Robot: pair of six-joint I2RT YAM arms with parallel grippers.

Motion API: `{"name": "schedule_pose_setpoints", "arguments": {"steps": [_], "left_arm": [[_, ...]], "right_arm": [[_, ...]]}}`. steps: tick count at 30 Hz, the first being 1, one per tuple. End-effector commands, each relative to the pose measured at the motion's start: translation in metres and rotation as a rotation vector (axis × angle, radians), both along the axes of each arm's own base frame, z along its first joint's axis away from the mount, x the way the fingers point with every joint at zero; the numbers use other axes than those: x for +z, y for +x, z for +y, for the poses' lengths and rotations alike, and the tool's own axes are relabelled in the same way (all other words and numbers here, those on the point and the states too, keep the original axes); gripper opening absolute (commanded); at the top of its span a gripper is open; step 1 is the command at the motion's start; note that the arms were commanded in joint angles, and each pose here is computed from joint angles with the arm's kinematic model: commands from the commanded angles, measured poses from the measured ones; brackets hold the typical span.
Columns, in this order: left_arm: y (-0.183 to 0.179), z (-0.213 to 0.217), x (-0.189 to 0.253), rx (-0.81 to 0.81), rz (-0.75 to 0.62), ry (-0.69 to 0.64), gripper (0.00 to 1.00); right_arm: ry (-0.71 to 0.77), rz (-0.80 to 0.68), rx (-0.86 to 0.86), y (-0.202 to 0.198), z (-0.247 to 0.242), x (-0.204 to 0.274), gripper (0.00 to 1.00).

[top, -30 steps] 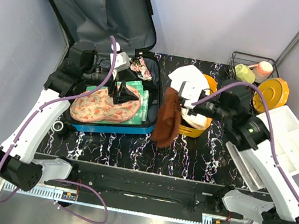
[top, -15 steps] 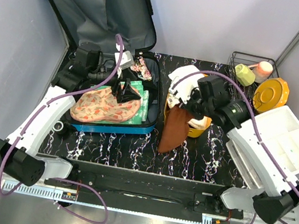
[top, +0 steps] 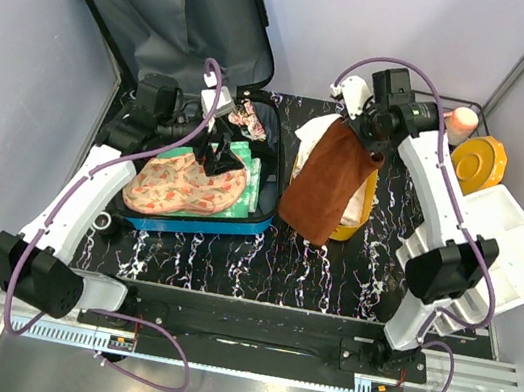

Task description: Open, take out, and arrange the luggage

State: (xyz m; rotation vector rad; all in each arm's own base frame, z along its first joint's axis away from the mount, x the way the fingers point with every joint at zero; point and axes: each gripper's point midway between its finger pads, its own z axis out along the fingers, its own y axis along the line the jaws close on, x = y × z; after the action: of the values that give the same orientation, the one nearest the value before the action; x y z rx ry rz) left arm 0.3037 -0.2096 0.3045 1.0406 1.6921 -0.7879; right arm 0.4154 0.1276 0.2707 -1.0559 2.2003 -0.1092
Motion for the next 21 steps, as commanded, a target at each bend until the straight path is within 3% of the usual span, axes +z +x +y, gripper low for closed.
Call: {"name": "schedule_pose_setpoints", "arguments": {"steps": [1, 2, 7, 13, 15, 17, 18, 21], "left_arm": [[0.026, 0.016, -0.010, 0.092, 0.049, 0.016, 0.94], [0.031, 0.022, -0.009, 0.113, 0.059, 0.014, 0.99], [0.034, 0.034, -0.031, 0.116, 0.177, 0.030, 0.99], [0.032, 0.058, -0.084, 0.123, 0.211, 0.200, 0.99], [0.030, 0.068, -0.098, 0.117, 0.207, 0.267, 0.99], [0.030, 0.077, -0.110, 0.118, 0.214, 0.310, 0.99], [0.030, 0.083, -0.118, 0.098, 0.215, 0.341, 0.99], [0.032, 0.100, -0.137, 0.063, 0.228, 0.416, 0.99]], "right_arm": [[-0.047, -0.021, 0.065, 0.023, -0.002, 0.004, 0.00], [-0.046, 0.001, 0.093, 0.032, 0.000, -0.007, 0.00], [-0.063, -0.041, 0.143, 0.071, 0.010, -0.012, 0.00], [-0.136, -0.036, 0.266, 0.112, 0.022, -0.051, 0.00], [-0.164, -0.041, 0.327, 0.118, 0.025, -0.058, 0.26], [-0.193, -0.045, 0.346, 0.127, 0.025, -0.068, 0.42], [-0.202, -0.051, 0.343, 0.130, 0.024, -0.068, 0.59], [-0.193, -0.067, 0.289, 0.133, 0.021, -0.056, 0.81]]}}
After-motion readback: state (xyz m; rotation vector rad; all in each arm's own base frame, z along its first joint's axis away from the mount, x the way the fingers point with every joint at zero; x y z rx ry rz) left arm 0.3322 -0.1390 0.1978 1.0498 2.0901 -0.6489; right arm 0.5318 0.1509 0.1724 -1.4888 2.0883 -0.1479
